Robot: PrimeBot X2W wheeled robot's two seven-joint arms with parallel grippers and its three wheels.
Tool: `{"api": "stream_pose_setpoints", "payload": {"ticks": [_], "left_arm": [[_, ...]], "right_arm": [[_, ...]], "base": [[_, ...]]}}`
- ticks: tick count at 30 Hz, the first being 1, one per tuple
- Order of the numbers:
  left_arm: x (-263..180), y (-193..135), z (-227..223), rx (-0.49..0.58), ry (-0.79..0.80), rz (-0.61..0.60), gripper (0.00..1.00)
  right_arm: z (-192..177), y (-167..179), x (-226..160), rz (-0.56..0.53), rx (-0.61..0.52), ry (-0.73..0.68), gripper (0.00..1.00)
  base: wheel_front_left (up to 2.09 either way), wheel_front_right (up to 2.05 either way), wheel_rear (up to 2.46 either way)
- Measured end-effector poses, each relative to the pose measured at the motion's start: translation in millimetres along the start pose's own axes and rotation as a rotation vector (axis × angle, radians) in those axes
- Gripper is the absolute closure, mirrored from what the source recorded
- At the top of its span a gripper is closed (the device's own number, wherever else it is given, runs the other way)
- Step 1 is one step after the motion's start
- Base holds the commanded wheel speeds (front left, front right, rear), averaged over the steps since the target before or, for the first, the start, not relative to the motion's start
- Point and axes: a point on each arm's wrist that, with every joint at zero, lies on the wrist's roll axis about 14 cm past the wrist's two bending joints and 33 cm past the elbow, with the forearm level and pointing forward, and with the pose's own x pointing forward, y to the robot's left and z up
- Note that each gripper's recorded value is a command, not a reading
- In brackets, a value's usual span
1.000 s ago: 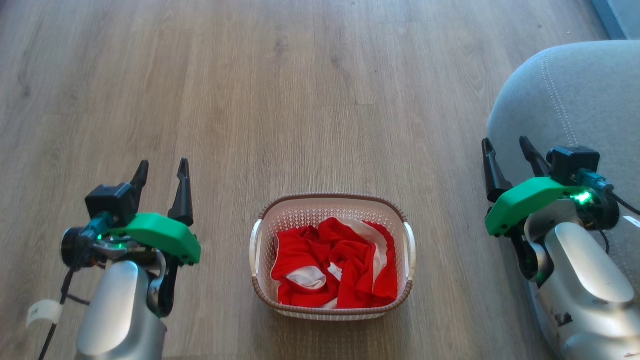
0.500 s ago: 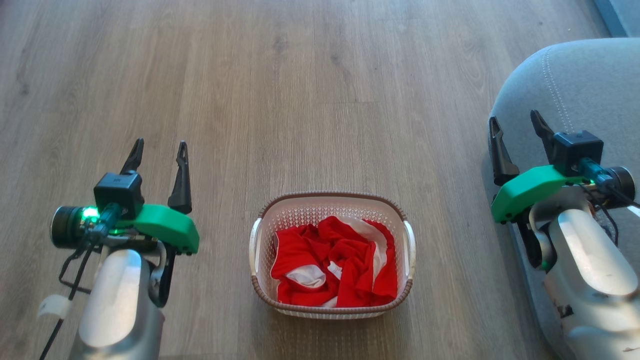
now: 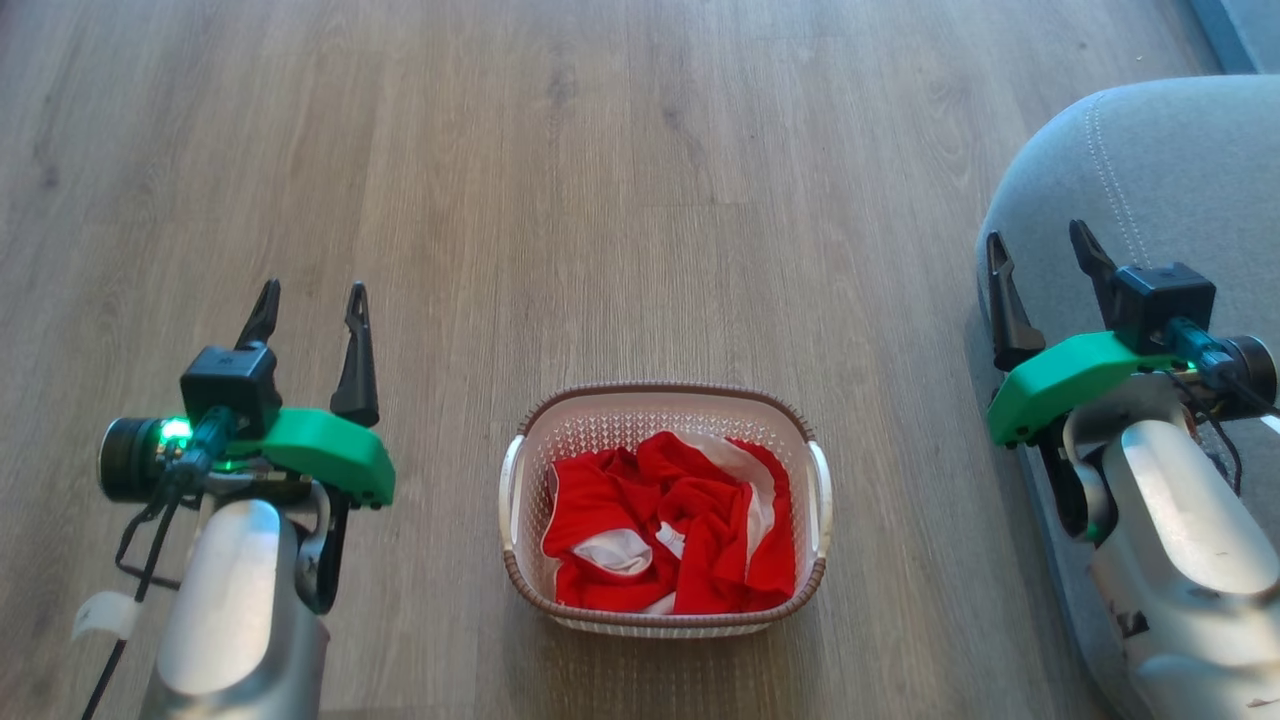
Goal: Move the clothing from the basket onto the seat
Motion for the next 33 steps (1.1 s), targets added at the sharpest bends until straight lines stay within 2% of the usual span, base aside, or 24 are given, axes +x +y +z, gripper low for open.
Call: {"api": "stream_pose_setpoints", "payload": {"ticks": [14,27,33], "left_arm": [[0.7,2.2,-6.4,-0.012,0.016,0.012,0.00],[13.0,-3.3,-30.5,-0.058,0.069,-0.004,0.00],[24.7,-10.0,-54.7,-0.077,0.119,-0.019,0.00]], "right_arm": [[0.3,-0.4,2.1,-0.006,0.007,-0.007,0.00],[-13.1,-6.7,12.2,-0.018,0.037,0.003,0.00],[-10.9,-16.1,30.0,-0.032,0.044,-0.031,0.00]], "base": [[0.00,0.00,0.00],[0.00,0.00,0.00],[0.00,0.00,0.00]]}}
